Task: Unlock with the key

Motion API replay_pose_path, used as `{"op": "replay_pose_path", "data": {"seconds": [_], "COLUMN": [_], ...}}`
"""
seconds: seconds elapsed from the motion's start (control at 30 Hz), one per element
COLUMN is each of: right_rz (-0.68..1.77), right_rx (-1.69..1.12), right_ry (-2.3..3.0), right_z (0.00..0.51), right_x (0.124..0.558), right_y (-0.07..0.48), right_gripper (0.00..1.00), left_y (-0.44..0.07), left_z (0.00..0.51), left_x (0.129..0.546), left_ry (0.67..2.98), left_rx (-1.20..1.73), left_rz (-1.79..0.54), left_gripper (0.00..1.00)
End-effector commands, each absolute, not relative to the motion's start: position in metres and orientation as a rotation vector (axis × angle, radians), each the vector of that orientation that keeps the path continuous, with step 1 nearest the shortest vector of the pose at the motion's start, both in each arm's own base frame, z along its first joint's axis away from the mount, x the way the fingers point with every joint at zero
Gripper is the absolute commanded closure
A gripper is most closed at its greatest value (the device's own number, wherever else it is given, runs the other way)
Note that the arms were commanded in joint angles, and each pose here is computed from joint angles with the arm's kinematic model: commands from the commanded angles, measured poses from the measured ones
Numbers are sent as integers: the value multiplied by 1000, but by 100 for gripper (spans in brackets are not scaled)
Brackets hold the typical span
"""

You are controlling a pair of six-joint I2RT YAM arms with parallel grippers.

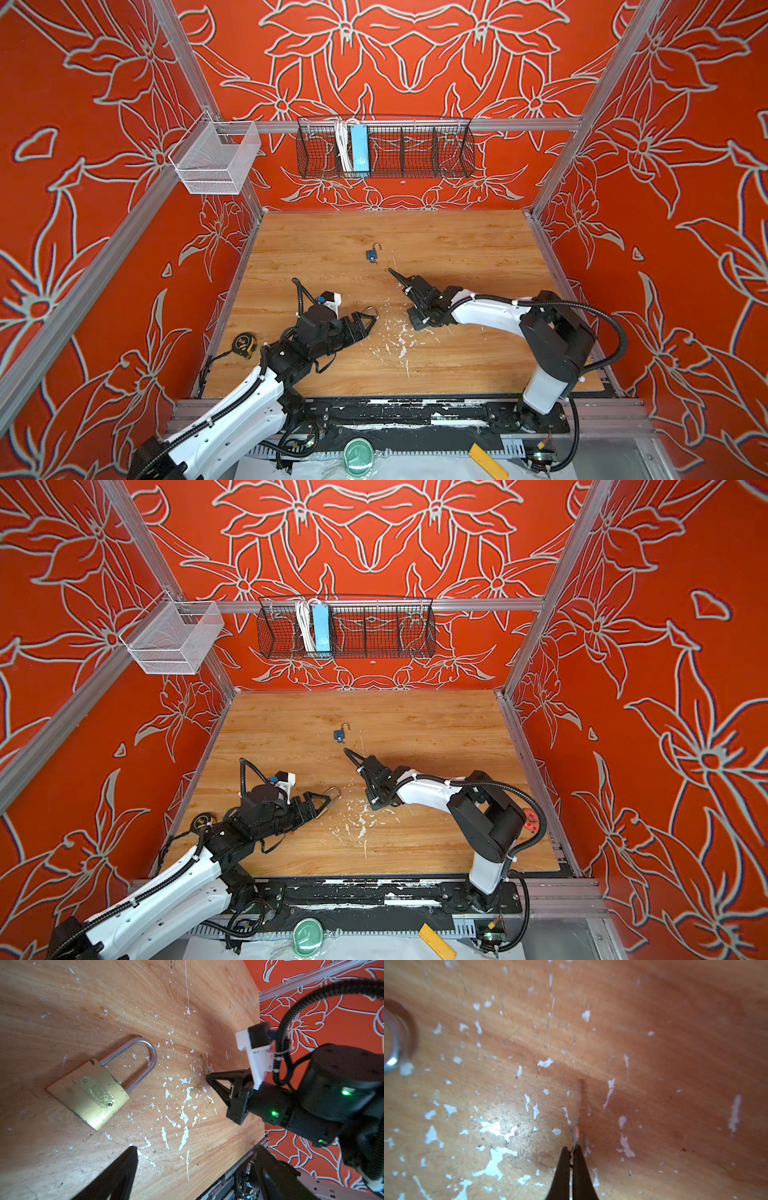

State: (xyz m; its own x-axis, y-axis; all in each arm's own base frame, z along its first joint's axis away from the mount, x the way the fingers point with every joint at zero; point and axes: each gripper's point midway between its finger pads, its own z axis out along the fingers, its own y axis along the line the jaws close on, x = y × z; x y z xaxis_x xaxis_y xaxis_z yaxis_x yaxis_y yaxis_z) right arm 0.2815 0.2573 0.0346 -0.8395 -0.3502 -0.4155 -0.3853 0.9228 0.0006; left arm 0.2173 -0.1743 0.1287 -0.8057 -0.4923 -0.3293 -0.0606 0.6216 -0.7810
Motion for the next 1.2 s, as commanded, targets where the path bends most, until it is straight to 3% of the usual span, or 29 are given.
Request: {"op": "replay_pose_path", "data": {"seconds": [0.0,0.17,0.4,0.67,0.87,1.17], "right_rz": [85,127,221,458,765,943], "right_rx": [-579,-591,-571,-490,-398,-326], "right_ry": [2682,2634,2565,2521,2477,2404], "right_z": [27,40,67,94,117,148], "right_x": [269,264,257,241,227,222], "right_y": [246,241,239,248,269,275], "right_gripper": [100,100,100,100,100,100], "left_y": [-181,-198,-257,-285,-289,-282], "left_z": [133,134,137,148,158,169], "left_x": [228,247,275,292,298,286], "left_ry": [2266,2248,2215,2105,2074,2080], "left_rx": [-494,-544,-609,-640,-516,-313], "left_rz": [-1151,-1177,-1435,-1439,-1396,-1305], "left_gripper": [14,17,23,31,62,61]}}
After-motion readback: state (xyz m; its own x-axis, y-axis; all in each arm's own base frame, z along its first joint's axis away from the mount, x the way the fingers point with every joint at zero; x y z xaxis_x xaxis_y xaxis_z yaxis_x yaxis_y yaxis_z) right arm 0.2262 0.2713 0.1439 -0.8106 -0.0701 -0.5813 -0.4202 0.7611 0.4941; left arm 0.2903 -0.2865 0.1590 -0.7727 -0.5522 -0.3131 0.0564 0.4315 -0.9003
